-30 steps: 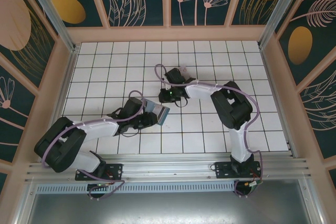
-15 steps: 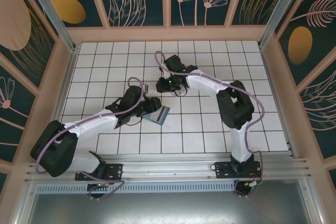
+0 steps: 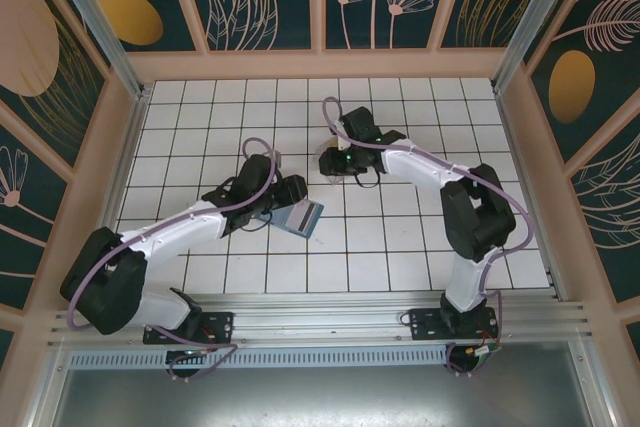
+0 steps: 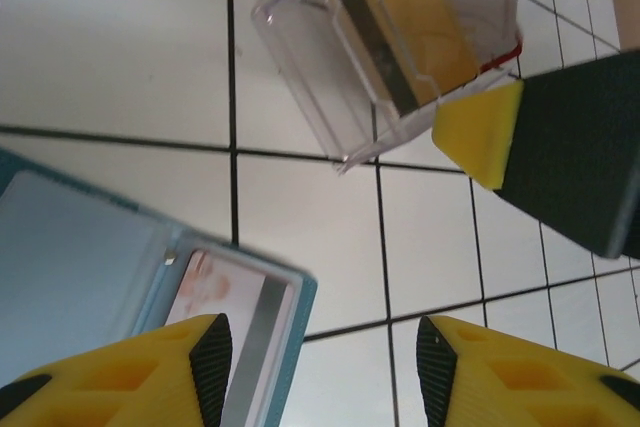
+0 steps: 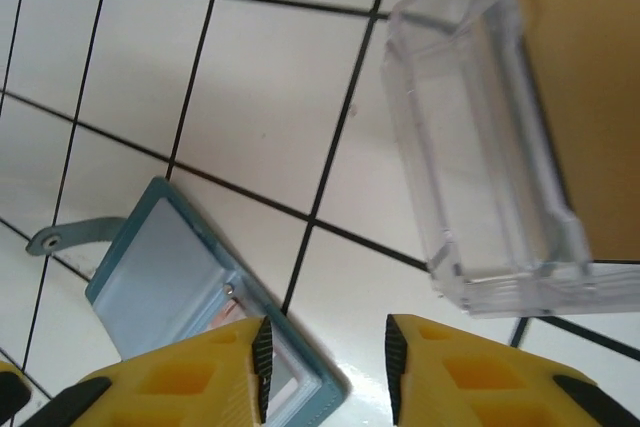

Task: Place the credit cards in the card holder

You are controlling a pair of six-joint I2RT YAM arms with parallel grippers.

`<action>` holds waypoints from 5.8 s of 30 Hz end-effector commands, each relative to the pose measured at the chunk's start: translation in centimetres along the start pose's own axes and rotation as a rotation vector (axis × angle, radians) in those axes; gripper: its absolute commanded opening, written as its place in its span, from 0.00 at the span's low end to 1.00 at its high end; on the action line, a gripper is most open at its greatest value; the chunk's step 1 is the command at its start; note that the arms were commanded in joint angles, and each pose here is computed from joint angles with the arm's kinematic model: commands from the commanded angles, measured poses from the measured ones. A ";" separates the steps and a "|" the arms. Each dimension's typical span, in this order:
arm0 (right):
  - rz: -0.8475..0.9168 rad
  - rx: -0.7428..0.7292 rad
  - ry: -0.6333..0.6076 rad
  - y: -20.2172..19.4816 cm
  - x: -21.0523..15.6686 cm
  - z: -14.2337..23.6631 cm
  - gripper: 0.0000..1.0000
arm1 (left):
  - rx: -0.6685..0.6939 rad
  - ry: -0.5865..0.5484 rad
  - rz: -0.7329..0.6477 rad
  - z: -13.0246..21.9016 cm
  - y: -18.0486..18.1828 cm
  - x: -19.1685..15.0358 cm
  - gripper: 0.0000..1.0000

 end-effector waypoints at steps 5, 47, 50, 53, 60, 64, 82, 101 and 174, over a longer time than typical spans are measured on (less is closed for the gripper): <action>0.034 -0.007 -0.203 -1.3 3.1 5.3 0.44 | 0.052 -0.003 -0.036 -2.6 -0.5 2.1 0.55; 0.013 -0.091 -0.184 -6.0 11.0 0.0 0.37 | -0.013 0.122 0.014 -16.0 1.5 4.6 0.55; 0.011 -0.091 -0.177 -6.1 11.0 -0.3 0.36 | -0.017 0.124 0.021 -16.1 1.5 4.5 0.55; 0.010 -0.091 -0.176 -6.1 11.1 -0.4 0.35 | -0.023 0.124 0.021 -16.2 1.4 4.5 0.55; 0.012 -0.088 -0.165 -6.2 11.2 -1.0 0.29 | -0.026 0.136 0.025 -16.5 1.7 4.1 0.55; 0.019 -0.090 -0.165 -6.2 11.3 -1.0 0.22 | -0.032 0.142 0.026 -16.6 1.6 3.9 0.55; 0.063 -0.019 -0.219 -3.8 12.0 2.8 0.04 | -0.049 0.137 0.028 -14.8 1.1 4.1 0.54; -0.028 0.269 -0.261 -1.6 9.9 10.2 0.03 | -0.342 -0.099 0.001 -5.6 -4.4 8.5 0.55; -0.193 0.819 0.078 0.2 1.9 8.8 0.38 | -0.731 -0.144 -0.042 -1.9 -7.3 8.1 0.00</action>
Point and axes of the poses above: each hand's point on the last joint's axis, 136 mm out from that joint toward the fingers, its own z axis back along the fingers, its own y axis along the line the jaws close on, x = y × z, the point moved 6 cm from there along z, back along the fingers, and after that the axes turned 14 degrees about -z, right-handed, at the moved point
